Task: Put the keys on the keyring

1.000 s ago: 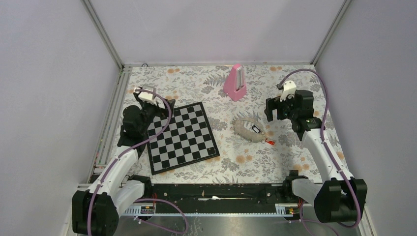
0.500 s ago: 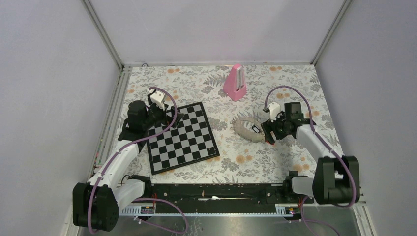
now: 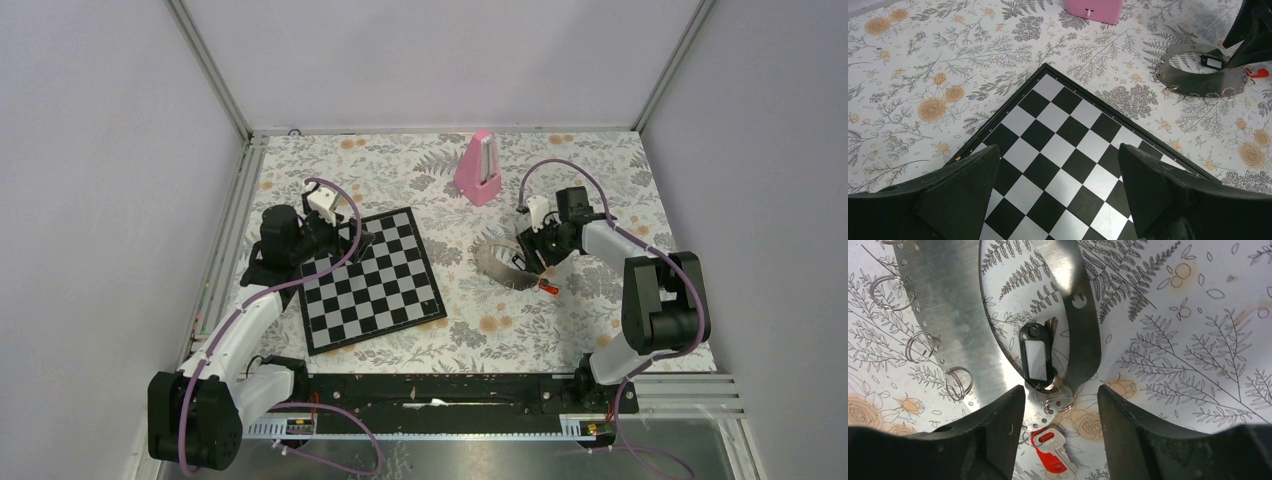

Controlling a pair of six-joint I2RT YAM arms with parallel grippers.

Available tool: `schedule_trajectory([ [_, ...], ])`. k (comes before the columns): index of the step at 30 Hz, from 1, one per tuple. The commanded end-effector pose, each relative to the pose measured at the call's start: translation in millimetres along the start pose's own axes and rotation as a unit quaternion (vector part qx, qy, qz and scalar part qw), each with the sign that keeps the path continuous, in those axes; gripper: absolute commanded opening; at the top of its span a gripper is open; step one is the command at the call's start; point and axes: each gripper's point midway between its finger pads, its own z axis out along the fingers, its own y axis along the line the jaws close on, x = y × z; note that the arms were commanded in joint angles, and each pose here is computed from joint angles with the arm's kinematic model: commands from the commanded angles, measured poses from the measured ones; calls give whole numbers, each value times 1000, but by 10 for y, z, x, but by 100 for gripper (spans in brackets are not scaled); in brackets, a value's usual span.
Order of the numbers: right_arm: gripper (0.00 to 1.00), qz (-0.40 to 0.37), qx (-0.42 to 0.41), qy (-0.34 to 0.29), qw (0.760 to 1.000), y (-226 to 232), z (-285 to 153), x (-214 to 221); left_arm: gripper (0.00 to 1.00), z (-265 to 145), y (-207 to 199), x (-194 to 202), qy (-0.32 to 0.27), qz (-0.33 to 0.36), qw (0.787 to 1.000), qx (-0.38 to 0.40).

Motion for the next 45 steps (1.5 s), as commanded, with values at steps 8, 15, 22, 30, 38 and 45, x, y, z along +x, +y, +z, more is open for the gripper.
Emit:
schedule_trajectory([
  [8,43,-37,-1,41,998,-34,60,-35,99,24,13,-206,-23,22,999,8],
  [15,23,-45,0,36,998,-30,-28,-97,99,31,7,-189,-21,20,1000,11],
  [22,4,-43,4,23,999,-43,-76,-195,99,21,0,-192,-23,22,999,11],
  [30,0,-24,33,-3,999,-113,-121,-285,99,18,-11,-189,-22,21,999,14],
  [38,0,37,60,-34,997,-252,-156,-310,99,23,-22,-172,-20,20,999,17],
  [45,0,100,68,-12,993,-404,-30,-141,99,25,-33,-177,-20,19,999,21],
])
